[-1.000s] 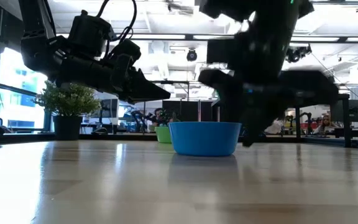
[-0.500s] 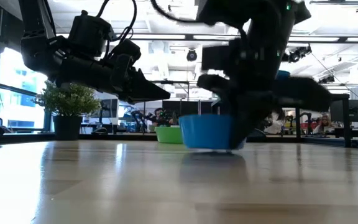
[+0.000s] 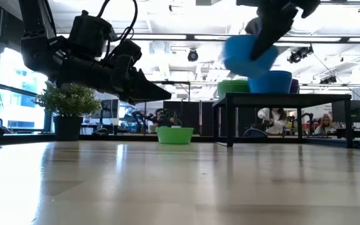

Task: Pick & Place Mini bowls
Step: Stack the blue bowl on the other blue bowls on the shelf

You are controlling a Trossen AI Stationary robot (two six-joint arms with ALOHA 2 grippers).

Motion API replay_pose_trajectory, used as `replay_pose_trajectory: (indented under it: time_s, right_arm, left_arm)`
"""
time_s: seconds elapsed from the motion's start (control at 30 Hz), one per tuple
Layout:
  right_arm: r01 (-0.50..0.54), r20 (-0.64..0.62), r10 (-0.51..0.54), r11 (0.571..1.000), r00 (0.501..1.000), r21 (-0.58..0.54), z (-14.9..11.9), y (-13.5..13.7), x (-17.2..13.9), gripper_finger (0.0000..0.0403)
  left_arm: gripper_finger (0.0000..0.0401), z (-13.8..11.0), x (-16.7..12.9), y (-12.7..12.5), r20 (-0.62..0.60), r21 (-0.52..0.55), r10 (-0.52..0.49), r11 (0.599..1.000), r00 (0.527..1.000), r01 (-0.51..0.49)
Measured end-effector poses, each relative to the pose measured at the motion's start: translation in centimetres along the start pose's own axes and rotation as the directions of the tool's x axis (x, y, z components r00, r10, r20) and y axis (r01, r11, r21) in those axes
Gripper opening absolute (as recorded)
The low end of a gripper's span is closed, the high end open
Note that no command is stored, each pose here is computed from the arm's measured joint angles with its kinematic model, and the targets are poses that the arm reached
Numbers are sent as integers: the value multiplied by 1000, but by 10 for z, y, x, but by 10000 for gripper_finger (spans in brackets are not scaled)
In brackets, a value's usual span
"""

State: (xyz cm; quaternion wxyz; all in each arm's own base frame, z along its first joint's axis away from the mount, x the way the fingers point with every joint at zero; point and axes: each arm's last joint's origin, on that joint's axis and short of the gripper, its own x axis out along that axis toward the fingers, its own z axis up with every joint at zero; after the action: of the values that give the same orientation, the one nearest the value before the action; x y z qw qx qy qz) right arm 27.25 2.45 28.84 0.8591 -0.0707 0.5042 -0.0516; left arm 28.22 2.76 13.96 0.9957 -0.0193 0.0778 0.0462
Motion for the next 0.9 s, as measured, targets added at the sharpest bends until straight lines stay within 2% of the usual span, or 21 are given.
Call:
replay_pose_trajectory:
  time_s: [0.2, 0.3, 0.37, 0.63, 0.9]
  right_arm:
    - [143, -35, -138, 965, 990, 221, -27, -62, -55, 2]
    - [203, -103, -182, 946, 978, 253, -34, -87, -66, 2]
    - [227, -145, -195, 941, 970, 250, -38, -100, -66, 2]
    - [213, -273, -142, 945, 951, 250, -54, -140, -44, 4]
    - [167, -288, -92, 953, 953, 251, -55, -150, -33, 10]
  left_arm:
    - [1, 0, 0, 0, 0, 0, 0, 1000, 1000, 0]
    - [1, 0, 0, 0, 1, 0, 0, 1000, 1000, 0]
    - [1, 0, 0, 0, 0, 0, 0, 1000, 1000, 0]
    - [1, 0, 0, 0, 0, 0, 0, 1000, 1000, 0]
    - [1, 0, 0, 0, -1, 0, 0, 1000, 1000, 0]
